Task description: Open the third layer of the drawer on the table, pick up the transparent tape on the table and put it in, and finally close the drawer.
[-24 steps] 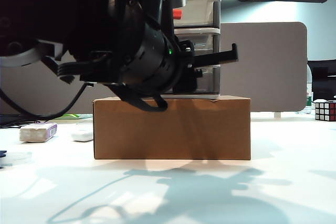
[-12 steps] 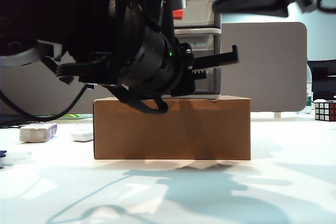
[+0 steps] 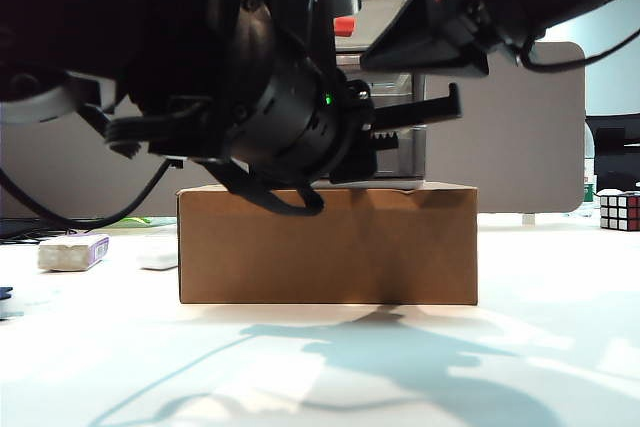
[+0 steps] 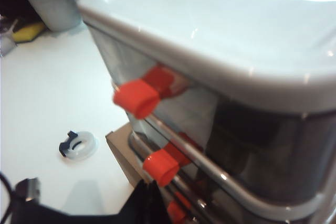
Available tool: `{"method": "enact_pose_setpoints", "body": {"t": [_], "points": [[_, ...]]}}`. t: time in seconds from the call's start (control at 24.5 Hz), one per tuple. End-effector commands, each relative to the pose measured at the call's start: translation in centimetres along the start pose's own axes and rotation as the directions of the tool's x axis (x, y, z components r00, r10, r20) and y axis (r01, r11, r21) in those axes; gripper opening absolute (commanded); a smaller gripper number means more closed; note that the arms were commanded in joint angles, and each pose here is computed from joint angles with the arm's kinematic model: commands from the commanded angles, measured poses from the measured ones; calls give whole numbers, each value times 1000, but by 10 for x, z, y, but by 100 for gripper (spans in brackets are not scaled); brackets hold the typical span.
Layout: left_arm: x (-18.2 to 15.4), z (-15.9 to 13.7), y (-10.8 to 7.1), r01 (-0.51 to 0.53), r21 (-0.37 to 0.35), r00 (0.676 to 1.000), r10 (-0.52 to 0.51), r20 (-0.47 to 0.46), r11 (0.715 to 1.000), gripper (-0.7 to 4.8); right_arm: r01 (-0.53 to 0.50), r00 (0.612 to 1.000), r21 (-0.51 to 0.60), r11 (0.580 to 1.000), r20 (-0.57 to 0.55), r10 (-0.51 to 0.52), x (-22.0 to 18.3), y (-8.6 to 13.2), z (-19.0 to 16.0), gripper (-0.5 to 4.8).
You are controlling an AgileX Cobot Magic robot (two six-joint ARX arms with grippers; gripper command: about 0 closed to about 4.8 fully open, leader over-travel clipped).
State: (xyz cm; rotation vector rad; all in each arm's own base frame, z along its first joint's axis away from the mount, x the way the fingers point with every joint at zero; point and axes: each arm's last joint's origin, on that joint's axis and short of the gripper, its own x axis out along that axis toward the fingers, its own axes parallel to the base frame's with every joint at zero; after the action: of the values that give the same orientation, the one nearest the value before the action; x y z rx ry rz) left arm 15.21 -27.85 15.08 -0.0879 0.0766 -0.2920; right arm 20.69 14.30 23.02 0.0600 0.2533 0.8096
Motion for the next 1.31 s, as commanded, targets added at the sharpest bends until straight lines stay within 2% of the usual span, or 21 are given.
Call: {"method": "enact_pose_setpoints", "body": {"t": [0.04, 0.2, 0.33, 0.45, 0.49, 0.57, 0.61, 0.98, 1.31], "points": [[-16, 3, -5, 22, 24, 1000, -22, 9, 999, -6, 2, 1000, -3, 1000, 25, -2, 4, -1, 2, -5], [-33, 7, -6, 34, 27, 999, -34, 16, 999, -6, 6, 1000, -3, 1000, 27, -6, 7, -2, 0, -5], [-42, 7, -7, 4, 31, 1000, -5, 21, 1000, -6, 5, 999, -5, 1000, 35, -5, 7, -2, 1, -5], [-39, 6, -6, 39, 35, 999, -39, 8, 999, -1, 6, 999, -5, 1000, 35, -6, 6, -2, 1, -5], [-36, 5, -5, 54, 41, 999, -54, 0, 998, 20, 8, 999, -5, 1000, 35, -8, 6, -2, 1, -5], [-30, 4, 0, 79, 46, 997, -78, -19, 996, 115, 15, 999, -3, 1000, 36, -15, 6, -4, 2, -5], [-24, 3, 4, 79, 20, 996, -78, -32, 997, 149, 20, 999, -2, 1000, 34, -20, 5, -5, 1, -5], [-6, 7, 17, 111, -20, 993, -112, -40, 994, 149, 53, 998, 8, 999, 28, -53, 3, -14, 1, -5], [-3, 8, 19, 144, -46, 988, -147, -46, 988, 149, 52, 998, 8, 999, 29, -52, 3, -14, 1, -5]]}}
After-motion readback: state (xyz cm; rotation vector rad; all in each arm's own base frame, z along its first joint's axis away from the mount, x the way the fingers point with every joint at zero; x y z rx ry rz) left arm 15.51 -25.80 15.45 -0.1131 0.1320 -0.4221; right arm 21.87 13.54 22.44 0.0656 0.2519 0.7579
